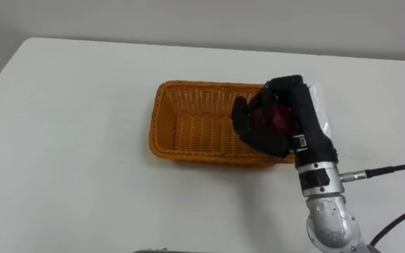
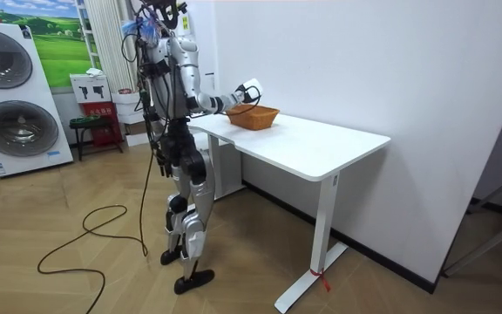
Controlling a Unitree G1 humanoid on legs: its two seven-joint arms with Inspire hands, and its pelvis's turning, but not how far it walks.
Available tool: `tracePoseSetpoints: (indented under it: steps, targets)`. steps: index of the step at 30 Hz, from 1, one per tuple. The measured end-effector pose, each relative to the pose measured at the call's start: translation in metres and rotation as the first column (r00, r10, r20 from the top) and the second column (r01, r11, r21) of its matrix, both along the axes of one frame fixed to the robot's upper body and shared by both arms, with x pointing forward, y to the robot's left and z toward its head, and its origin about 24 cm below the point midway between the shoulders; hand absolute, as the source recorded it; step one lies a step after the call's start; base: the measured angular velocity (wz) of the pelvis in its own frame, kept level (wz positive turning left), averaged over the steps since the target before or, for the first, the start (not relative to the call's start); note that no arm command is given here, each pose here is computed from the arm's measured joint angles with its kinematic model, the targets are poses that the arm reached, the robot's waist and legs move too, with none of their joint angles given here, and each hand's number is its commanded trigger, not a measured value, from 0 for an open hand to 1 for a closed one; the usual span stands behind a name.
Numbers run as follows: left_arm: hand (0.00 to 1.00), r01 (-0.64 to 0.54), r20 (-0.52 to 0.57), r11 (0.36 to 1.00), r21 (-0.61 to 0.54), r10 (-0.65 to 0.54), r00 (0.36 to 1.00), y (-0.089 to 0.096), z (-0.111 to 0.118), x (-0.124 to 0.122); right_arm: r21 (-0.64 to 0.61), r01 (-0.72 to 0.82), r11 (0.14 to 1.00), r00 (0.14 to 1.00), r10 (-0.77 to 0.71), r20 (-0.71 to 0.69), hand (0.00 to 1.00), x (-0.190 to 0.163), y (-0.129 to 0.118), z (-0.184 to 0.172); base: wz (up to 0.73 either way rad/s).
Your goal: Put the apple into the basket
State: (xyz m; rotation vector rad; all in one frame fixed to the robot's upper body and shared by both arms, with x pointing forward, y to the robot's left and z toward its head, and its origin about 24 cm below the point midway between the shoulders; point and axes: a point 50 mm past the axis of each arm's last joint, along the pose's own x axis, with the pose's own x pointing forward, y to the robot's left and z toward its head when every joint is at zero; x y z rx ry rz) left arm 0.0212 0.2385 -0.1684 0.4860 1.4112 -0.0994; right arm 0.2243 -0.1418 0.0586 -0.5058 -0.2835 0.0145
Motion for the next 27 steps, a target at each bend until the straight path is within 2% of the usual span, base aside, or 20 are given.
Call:
tracePoseSetpoints:
  steps: [7, 14, 27]
  targets:
    - [0.0, 0.006, 0.016, 1.0, 0.002, -0.006, 1.0, 0.0, 0.001, 0.004, -0.056, 0.035, 0.998, 0.997, -0.039, -0.068, 0.0, 0.016, -0.008, -0.011, 0.06]
    - [0.0, 0.005, 0.025, 1.0, 0.002, -0.005, 1.0, 0.0, 0.002, 0.004, -0.045, 0.085, 0.995, 0.996, -0.085, -0.003, 0.0, 0.03, -0.019, 0.006, 0.08]
    - [0.0, -0.012, 0.013, 1.0, 0.008, 0.012, 1.0, 0.002, 0.002, -0.002, -0.032, 0.099, 0.995, 0.995, -0.099, 0.008, 0.0, 0.031, -0.022, 0.01, 0.02]
